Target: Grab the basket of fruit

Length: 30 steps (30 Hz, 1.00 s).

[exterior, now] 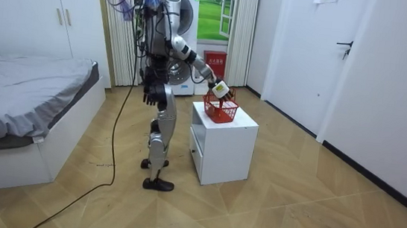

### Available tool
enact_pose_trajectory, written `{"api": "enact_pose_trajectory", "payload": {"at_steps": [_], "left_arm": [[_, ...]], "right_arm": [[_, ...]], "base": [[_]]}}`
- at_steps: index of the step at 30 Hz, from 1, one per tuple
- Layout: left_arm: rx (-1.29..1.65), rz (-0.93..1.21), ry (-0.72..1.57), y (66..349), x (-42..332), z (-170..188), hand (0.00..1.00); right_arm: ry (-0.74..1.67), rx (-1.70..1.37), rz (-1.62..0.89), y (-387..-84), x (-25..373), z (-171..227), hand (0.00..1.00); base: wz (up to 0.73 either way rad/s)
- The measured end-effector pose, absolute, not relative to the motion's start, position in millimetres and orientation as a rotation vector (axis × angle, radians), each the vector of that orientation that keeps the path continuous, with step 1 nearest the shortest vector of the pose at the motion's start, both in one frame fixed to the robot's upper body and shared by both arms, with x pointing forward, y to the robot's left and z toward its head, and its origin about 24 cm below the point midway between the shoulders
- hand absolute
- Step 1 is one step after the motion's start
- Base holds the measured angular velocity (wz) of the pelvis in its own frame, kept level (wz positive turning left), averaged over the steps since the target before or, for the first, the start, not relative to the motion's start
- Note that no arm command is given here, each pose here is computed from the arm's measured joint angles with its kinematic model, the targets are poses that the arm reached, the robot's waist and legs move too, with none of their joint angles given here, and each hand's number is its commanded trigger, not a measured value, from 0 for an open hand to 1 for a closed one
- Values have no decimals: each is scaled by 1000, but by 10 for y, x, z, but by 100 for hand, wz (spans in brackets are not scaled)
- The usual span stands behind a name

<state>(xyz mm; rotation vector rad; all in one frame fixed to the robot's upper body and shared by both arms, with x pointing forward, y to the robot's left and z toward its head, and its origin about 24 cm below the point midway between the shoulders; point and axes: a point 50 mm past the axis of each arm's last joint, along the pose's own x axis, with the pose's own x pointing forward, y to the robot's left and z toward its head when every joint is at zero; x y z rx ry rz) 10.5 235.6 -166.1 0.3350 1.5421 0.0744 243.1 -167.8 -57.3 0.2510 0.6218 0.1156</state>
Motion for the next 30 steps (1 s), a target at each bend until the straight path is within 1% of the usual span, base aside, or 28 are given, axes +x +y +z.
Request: {"api": "enact_pose_trajectory", "payload": {"at_steps": [2,11,16,20,22,25,27,28,30], "left_arm": [[338,78,1531,2351,116,-1662,0],[338,136,1515,2378,51,-1655,0],[298,169,1510,2358,42,-1659,0],[296,181,1486,2369,85,-1650,0],[302,188,1459,2372,122,-1644,0],[305,192,1443,2380,143,-1638,0],[322,198,1435,2395,145,-1634,0],[322,199,1433,2396,146,-1634,0],[315,207,1433,2398,126,-1634,0]], "right_arm": [[596,265,67,-1752,2436,-556,0],[575,244,-151,-2061,2193,-583,0],[535,144,-273,-2272,2123,-517,0],[551,60,-326,-2341,1986,-582,0],[606,17,-346,-2381,1824,-698,0],[748,-65,-370,-2453,1557,-952,0],[902,-117,-389,-2511,1266,-1187,0],[944,-130,-393,-2524,1180,-1243,0],[1092,-173,-378,-2552,871,-1413,0]], "base": [[-5],[-14],[-14],[-10],[0],[-6],[0],[0],[-12]]}}
